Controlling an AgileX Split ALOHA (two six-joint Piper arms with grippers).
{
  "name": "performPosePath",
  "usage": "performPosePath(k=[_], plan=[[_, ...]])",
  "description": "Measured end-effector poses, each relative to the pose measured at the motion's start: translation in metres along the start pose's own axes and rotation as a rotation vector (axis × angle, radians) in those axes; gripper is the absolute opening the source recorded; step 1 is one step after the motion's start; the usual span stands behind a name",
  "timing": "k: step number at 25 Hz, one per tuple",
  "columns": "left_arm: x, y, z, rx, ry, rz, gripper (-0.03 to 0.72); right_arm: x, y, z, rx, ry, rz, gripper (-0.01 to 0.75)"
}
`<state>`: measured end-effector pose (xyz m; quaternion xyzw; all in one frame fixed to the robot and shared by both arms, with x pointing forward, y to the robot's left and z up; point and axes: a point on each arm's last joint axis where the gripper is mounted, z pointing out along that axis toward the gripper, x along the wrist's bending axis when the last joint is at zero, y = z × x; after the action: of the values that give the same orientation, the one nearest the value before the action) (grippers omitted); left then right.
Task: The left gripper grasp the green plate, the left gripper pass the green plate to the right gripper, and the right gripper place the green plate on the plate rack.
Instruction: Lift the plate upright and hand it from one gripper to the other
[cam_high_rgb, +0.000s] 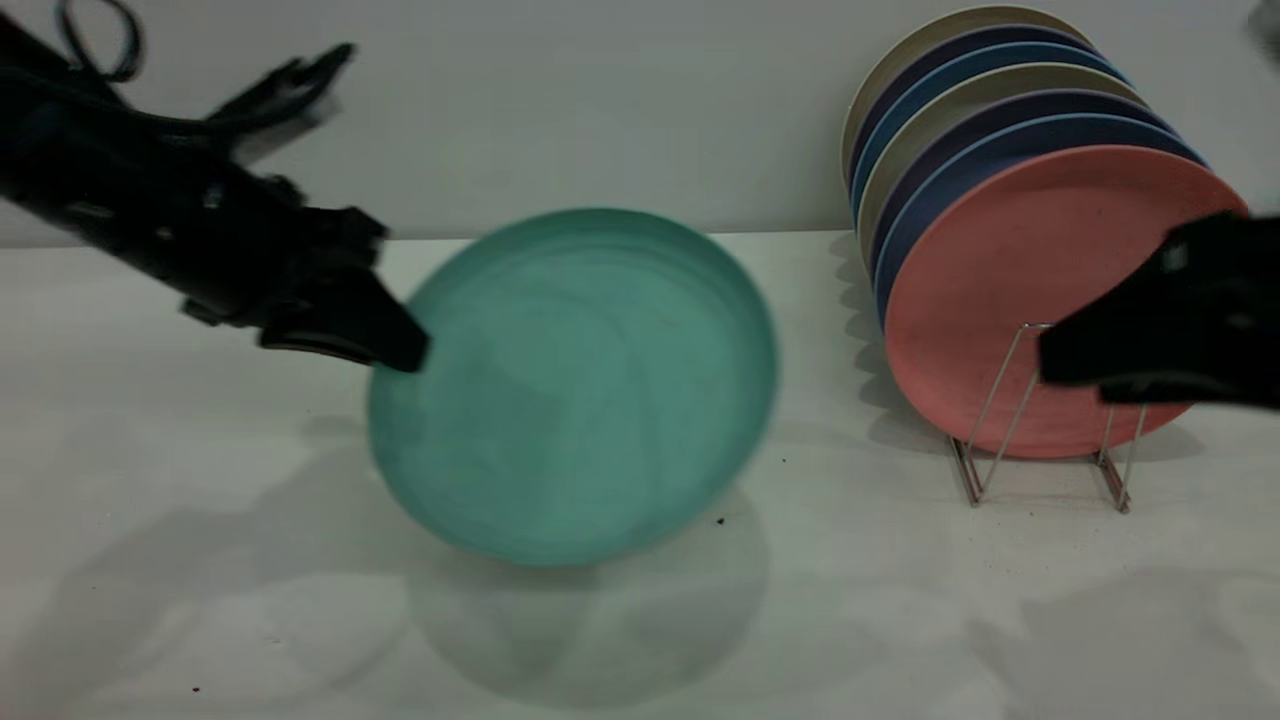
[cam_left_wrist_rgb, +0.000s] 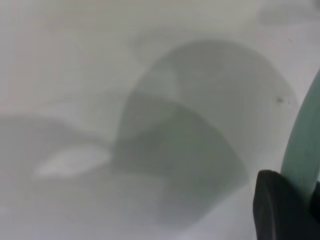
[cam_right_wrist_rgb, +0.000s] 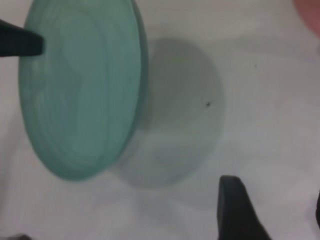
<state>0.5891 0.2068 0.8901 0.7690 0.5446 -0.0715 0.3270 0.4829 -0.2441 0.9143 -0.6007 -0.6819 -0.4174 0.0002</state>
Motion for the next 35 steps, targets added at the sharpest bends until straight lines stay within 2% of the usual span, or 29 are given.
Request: performPosePath(k=[3,8,13,16,20,25,27,30,32,35], plan=[[-0.019,-0.001,0.011,0.020,-0.026,0.029,0.014,-0.005,-0.001,0.016,0.036,0.066,0.012,0.402],[-0.045,-0.002,0.025,0.031,-0.054,0.058,0.014,-0.002,0.004,0.029,0.038,0.190,0.035,0.402],[-0.063,-0.004,0.034,0.032,-0.058,0.086,0.014,-0.003,0.004,0.031,0.043,0.204,0.043,0.399],[-0.073,-0.003,0.038,0.016,-0.083,0.096,0.014,-0.003,0.004,0.031,0.043,0.204,0.043,0.372],[-0.081,-0.002,0.039,-0.009,-0.135,0.100,0.014,-0.003,0.004,0.031,0.042,0.203,0.043,0.294],[-0.086,0.000,0.038,-0.032,-0.188,0.141,0.015,-0.004,0.004,0.031,0.042,0.202,0.046,0.130],[-0.086,0.000,0.038,-0.038,-0.195,0.141,0.023,-0.005,0.004,0.032,0.043,0.186,0.054,0.094],[-0.086,0.001,0.037,-0.042,-0.213,0.129,0.085,-0.005,0.004,0.032,0.041,0.182,0.057,0.094],[-0.084,0.001,0.035,-0.044,-0.226,0.120,0.185,-0.005,0.004,0.032,0.042,0.182,0.050,0.094],[-0.072,0.002,0.027,-0.034,-0.246,0.113,0.448,-0.008,0.003,0.032,0.044,0.155,0.004,0.094]])
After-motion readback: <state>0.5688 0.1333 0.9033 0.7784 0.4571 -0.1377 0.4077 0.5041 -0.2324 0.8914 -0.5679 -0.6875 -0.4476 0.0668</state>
